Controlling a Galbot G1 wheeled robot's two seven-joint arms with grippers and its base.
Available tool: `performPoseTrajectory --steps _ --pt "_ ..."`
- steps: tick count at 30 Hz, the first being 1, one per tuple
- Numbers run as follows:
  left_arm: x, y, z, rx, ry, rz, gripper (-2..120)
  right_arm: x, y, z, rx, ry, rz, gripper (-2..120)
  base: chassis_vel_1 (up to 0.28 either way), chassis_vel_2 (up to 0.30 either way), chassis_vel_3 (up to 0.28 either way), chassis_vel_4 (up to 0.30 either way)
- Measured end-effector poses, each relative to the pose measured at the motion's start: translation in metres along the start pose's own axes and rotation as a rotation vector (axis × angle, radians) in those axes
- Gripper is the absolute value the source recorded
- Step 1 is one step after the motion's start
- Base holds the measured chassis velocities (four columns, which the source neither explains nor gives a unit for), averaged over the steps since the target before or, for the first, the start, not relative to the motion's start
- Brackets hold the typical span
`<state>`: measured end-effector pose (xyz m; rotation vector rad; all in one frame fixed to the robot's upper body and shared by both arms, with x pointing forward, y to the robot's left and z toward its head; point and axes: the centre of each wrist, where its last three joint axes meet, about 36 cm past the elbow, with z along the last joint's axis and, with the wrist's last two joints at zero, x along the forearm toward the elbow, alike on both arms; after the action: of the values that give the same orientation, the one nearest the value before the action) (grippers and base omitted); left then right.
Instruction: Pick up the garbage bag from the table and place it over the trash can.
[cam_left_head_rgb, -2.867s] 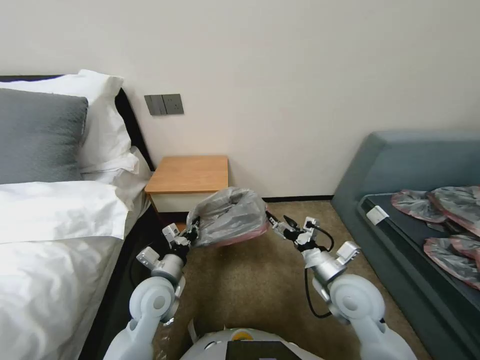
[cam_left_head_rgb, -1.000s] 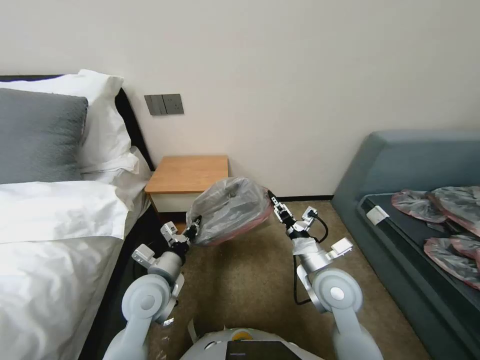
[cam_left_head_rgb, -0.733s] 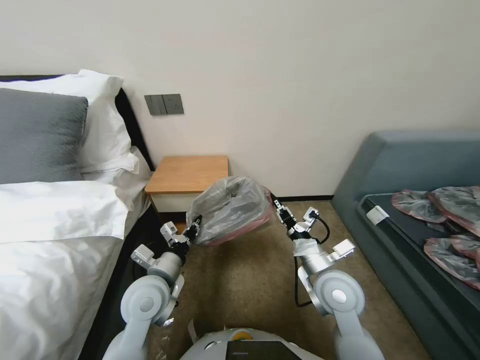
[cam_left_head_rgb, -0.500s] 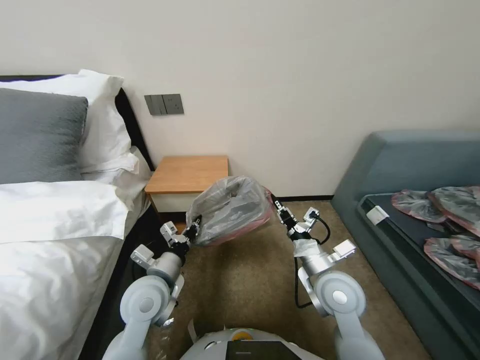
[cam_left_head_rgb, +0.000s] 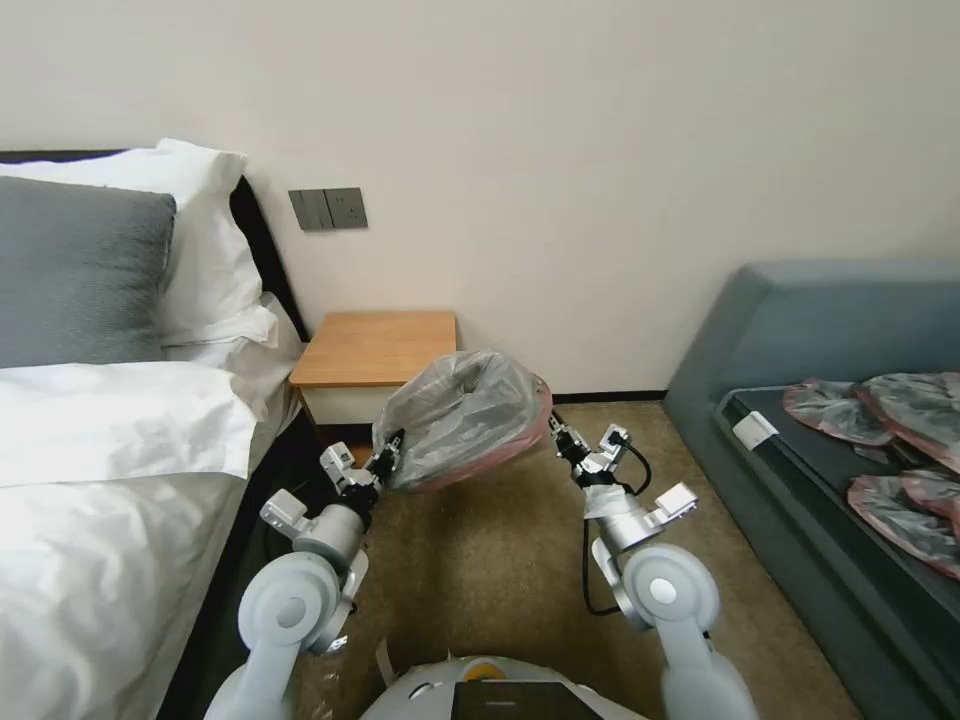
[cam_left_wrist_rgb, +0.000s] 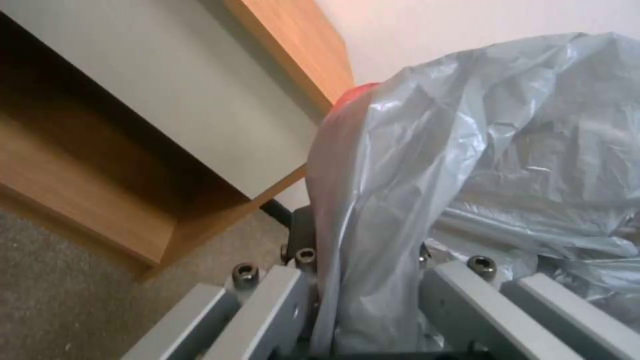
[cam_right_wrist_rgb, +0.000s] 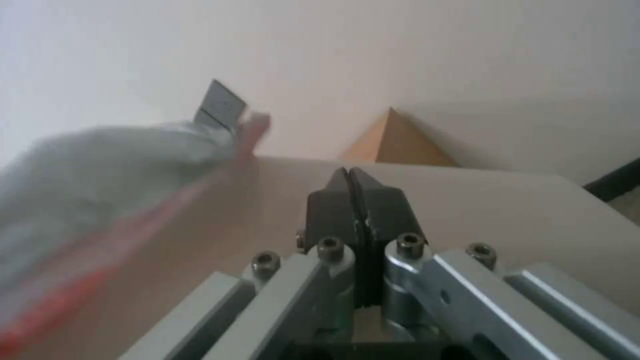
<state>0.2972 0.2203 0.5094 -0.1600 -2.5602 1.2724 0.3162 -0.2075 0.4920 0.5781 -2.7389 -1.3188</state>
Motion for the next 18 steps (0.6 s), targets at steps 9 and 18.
performPoseTrajectory --steps 9,18 --pt "-0.006 0.006 0.001 0.02 0.004 -0.013 4 0.017 0.038 -0.026 -0.215 -0.049 -0.072 15 0.0 0.0 0.0 0.0" --pt "-0.008 0.007 0.003 0.036 0.002 -0.014 4 0.015 0.042 -0.022 -0.255 -0.009 -0.083 45 0.0 0.0 0.0 0.0"
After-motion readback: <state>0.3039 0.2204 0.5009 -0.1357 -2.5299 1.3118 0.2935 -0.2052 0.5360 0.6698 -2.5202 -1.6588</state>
